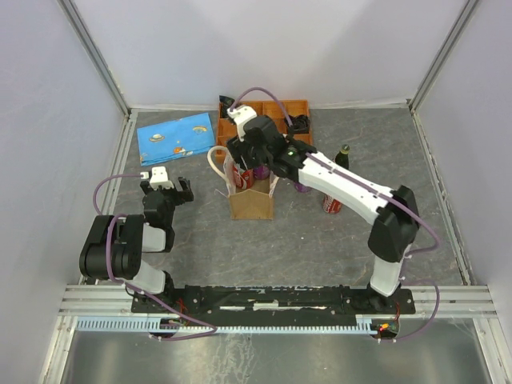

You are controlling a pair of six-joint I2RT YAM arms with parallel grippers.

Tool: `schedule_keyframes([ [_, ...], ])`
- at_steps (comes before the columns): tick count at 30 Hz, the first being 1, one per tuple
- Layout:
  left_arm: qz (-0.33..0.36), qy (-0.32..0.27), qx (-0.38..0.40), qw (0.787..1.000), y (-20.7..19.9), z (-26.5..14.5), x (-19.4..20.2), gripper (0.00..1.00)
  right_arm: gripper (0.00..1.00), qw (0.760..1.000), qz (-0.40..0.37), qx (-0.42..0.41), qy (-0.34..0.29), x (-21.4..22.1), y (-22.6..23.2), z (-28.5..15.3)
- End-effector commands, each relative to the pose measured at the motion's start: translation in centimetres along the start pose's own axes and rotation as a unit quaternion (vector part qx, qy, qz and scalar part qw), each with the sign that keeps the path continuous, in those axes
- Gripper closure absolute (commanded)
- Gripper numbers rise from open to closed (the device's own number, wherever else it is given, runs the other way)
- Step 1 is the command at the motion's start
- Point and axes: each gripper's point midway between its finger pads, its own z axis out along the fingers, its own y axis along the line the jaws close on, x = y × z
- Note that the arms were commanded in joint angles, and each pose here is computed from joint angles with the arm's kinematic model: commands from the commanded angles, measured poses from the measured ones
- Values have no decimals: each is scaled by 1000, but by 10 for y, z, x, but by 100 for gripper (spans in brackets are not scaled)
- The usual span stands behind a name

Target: Take the beverage out of the canvas bag

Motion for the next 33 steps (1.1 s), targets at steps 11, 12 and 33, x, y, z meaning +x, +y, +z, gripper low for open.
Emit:
schedule_keyframes([
  [11, 23, -24, 9, 999, -3, 6, -15, 1, 21, 991, -126, -20, 44, 29, 6, 61],
  [12, 23, -24, 9, 999, -3, 6, -15, 1, 20, 990, -133, -19, 45, 29, 5, 63],
  [33, 23, -24, 10, 999, -3, 6, -15, 1, 12, 987, -118, -85, 72, 46, -7, 106],
])
